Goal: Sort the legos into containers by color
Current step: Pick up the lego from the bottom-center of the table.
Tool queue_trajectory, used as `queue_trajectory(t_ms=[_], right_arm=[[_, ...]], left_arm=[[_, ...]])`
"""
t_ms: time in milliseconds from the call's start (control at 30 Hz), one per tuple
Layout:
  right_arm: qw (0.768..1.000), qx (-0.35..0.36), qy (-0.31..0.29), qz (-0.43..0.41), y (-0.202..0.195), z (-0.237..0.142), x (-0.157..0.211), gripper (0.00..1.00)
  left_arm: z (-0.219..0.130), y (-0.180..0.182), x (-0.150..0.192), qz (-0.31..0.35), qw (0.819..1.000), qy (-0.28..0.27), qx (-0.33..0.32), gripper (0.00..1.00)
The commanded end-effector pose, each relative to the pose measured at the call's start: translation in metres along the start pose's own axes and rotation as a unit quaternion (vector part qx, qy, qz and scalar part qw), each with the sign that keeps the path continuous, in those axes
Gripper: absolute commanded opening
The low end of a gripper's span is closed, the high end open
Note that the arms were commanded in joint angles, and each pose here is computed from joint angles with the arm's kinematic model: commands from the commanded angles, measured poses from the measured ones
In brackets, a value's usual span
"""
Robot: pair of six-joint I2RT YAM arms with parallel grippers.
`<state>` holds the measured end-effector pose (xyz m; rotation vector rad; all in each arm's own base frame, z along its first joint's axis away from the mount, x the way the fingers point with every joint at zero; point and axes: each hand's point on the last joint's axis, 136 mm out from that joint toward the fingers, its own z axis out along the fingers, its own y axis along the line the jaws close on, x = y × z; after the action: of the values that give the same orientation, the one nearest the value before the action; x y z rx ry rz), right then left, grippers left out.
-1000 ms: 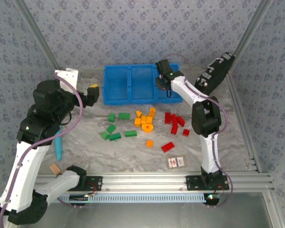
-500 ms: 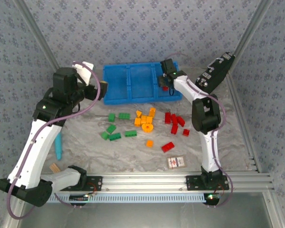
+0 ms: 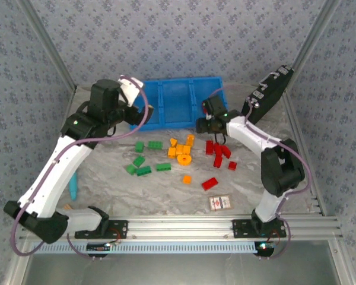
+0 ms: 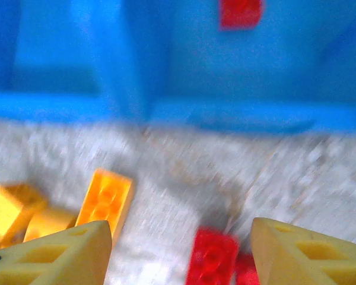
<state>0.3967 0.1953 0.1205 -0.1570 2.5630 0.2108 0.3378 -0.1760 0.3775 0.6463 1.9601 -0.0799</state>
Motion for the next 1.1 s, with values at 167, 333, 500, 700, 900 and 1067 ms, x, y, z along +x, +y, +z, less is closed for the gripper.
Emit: queue_trajectory(t_ms=[167, 333, 500, 700, 900, 1067], right_arm=[[0.998, 0.013, 0.051, 0.021, 0.02, -0.022, 0.087, 0.67], [0.994, 0.026, 0.089, 0.056, 0.017, -0.052, 0.143, 0.68], [0.982, 0.045, 0.113, 0.143, 0.004, -0.07, 0.196, 0.69], [0.974, 0.054, 0.077, 0.204, -0.009, -0.078, 0.205, 0.71], [0.971, 0.066, 0.086, 0.215, -0.017, -0.066, 0.222, 0.73], [0.969, 0.07, 0.077, 0.224, -0.021, -0.052, 0.227, 0.74]], left_arm=[[0.027, -0.012, -0.042, 0.028, 0.999, 0.019, 0.019, 1.0], [0.038, -0.027, -0.036, 0.028, 0.998, 0.035, 0.036, 1.0], [0.047, -0.037, -0.029, 0.031, 0.997, 0.05, 0.041, 1.0], [0.048, -0.047, -0.041, 0.033, 0.998, 0.029, 0.053, 1.0], [0.048, -0.06, -0.051, 0.035, 0.995, 0.042, 0.088, 1.0], [0.057, -0.079, -0.052, 0.051, 0.991, 0.054, 0.109, 1.0]])
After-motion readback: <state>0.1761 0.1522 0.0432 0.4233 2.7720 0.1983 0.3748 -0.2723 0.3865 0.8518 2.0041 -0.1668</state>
